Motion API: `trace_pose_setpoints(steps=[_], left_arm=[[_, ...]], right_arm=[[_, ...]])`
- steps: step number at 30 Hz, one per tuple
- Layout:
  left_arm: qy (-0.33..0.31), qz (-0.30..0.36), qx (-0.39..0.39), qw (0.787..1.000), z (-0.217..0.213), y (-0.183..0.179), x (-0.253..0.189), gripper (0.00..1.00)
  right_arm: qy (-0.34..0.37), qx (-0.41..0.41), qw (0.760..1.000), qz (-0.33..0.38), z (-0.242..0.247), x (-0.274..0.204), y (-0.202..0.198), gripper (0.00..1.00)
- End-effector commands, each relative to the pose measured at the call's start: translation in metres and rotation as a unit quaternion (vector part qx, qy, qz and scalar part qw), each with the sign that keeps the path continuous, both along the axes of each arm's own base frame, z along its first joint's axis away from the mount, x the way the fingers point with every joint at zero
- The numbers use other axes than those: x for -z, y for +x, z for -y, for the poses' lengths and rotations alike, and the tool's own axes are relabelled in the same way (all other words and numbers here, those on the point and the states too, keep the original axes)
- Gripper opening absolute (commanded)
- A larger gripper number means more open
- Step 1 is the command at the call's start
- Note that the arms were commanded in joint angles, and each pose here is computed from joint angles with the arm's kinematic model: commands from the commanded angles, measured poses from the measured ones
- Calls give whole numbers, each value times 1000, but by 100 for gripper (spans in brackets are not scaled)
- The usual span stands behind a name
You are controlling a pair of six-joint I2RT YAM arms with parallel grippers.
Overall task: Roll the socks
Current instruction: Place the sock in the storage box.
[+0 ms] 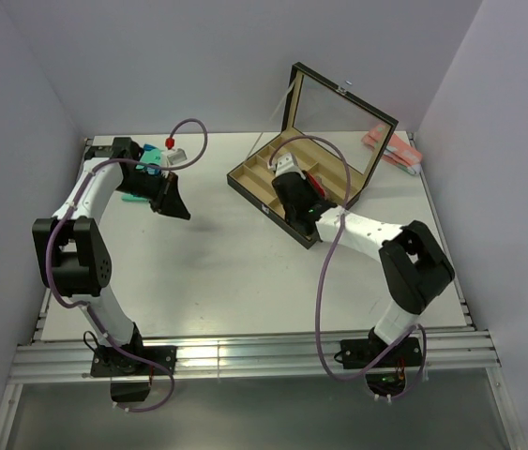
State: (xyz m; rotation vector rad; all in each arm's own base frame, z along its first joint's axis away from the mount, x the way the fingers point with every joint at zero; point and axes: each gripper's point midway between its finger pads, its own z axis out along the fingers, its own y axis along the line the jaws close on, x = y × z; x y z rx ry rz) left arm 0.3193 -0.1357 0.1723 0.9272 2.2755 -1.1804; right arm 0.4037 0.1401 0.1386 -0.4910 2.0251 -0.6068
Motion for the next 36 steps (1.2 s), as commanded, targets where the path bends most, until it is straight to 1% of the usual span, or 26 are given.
trace_pose_setpoints(steps=[1,4,9,15,17,19,20,24,28,30,31,32,36], left_arm=[[-7,27,0,1000,0,-2,-13,11],[-8,25,2,1000,0,-4,-11,11],[-13,19,4,1000,2,-5,-8,11],[-14,17,8,1000,2,-6,-4,11],[-13,17,9,1000,1,-7,-4,11],[-12,18,11,1000,1,-8,-3,12],[-12,18,11,1000,1,-8,-3,12],[-11,18,15,1000,0,-8,-1,12],[-14,11,20,1000,1,-9,-1,12],[-14,9,22,1000,1,-9,-1,12],[-14,8,22,1000,0,-9,-1,12],[-12,9,21,1000,0,-9,-3,13],[-11,8,22,1000,0,-9,-3,13]], right_arm=[[-20,9,1000,12,6,8,6,0],[-31,12,999,9,6,17,9,0],[-21,14,1000,5,6,24,14,0],[-31,3,999,-31,3,50,14,0],[-27,-6,999,-45,1,56,13,0],[-8,-8,999,-50,-1,57,17,0],[-12,-10,998,-64,1,62,13,0],[7,-30,994,-103,-6,74,9,0],[56,-39,987,-147,-11,82,10,0],[73,-35,980,-180,-3,93,8,0],[93,-41,977,-190,-8,93,10,0],[95,-30,972,-212,2,102,8,0],[107,-15,964,-244,12,114,11,0]])
